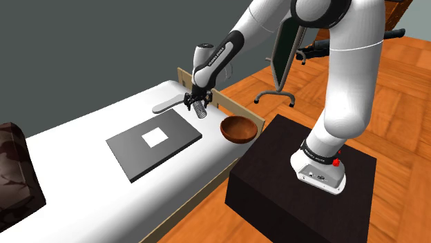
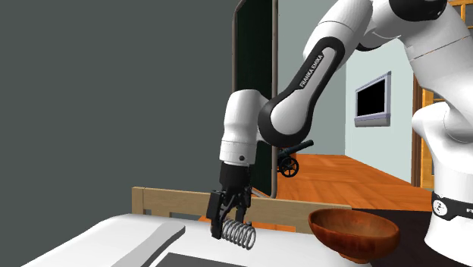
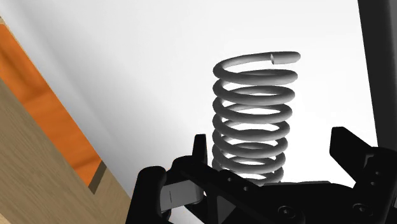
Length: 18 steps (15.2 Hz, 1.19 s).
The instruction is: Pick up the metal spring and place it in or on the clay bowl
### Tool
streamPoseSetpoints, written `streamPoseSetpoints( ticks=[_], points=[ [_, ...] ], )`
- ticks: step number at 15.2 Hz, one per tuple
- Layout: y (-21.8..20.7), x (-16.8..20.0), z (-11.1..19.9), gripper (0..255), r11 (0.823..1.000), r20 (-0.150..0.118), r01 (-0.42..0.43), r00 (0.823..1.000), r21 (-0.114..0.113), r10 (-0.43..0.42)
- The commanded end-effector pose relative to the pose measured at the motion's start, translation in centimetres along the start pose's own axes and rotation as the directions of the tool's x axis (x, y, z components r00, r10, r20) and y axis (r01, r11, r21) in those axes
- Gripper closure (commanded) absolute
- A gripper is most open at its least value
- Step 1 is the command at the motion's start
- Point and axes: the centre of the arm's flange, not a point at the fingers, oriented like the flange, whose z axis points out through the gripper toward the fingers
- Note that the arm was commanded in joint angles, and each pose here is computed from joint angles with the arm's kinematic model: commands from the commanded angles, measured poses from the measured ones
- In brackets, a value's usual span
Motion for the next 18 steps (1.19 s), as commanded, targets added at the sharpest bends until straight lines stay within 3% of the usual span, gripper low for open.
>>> streamPoseSetpoints(
  ticks=[1, 8, 9, 18],
  points=[
    [0.02, -0.06, 0.77, 0, 1.000, 0.000, 0.000, 1.000, 0.000, 0.000],
    [0.01, -0.05, 0.77, 0, 1.000, 0.000, 0.000, 1.000, 0.000, 0.000],
    [0.01, -0.05, 0.77, 255, 1.000, 0.000, 0.000, 1.000, 0.000, 0.000],
    [0.02, -0.05, 0.77, 255, 1.000, 0.000, 0.000, 1.000, 0.000, 0.000]
  ],
)
